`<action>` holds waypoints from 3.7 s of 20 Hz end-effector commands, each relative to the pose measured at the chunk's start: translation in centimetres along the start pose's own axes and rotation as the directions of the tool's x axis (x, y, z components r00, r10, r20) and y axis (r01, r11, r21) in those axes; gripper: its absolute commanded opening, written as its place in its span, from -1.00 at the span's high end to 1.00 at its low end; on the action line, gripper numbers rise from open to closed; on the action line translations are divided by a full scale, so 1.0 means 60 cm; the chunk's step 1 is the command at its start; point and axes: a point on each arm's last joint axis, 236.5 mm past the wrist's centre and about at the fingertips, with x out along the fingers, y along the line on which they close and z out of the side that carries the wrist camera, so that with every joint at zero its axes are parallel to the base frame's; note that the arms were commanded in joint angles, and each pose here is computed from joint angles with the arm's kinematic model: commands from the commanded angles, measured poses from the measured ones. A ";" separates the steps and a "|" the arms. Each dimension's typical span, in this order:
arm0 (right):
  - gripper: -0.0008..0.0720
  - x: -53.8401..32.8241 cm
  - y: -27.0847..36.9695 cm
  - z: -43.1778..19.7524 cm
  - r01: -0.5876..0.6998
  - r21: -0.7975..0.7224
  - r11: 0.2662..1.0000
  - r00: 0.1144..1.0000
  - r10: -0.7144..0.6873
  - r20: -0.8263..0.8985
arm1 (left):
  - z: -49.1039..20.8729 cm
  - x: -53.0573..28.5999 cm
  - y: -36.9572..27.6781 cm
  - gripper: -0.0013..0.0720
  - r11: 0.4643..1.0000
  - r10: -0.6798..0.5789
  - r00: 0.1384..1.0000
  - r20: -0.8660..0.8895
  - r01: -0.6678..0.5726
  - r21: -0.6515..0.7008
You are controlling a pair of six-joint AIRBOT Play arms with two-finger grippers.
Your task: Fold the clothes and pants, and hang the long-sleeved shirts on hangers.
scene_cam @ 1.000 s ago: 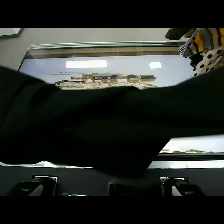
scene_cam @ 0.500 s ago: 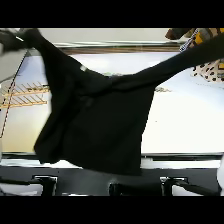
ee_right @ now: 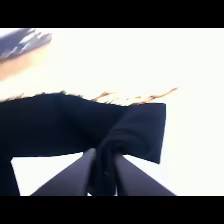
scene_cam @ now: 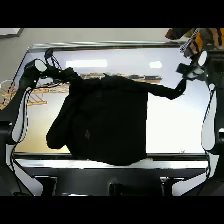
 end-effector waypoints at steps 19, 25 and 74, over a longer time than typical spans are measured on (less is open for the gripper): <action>-0.56 -0.126 0.072 -0.721 -0.377 0.176 0.909 0.598 0.384 -0.704 | -0.544 -0.255 0.096 -0.70 0.961 -0.064 0.948 -0.313 -0.026 -0.275; 0.06 -0.110 0.120 -0.781 -0.374 0.186 0.908 0.607 0.392 -0.692 | -0.603 -0.263 0.097 -0.70 0.958 -0.080 0.912 -0.402 -0.041 -0.283; 0.87 -1.075 0.074 -0.082 -0.502 -0.412 0.760 0.155 0.548 0.822 | -0.093 -1.010 -0.316 0.90 0.904 -0.409 0.474 0.780 0.094 0.417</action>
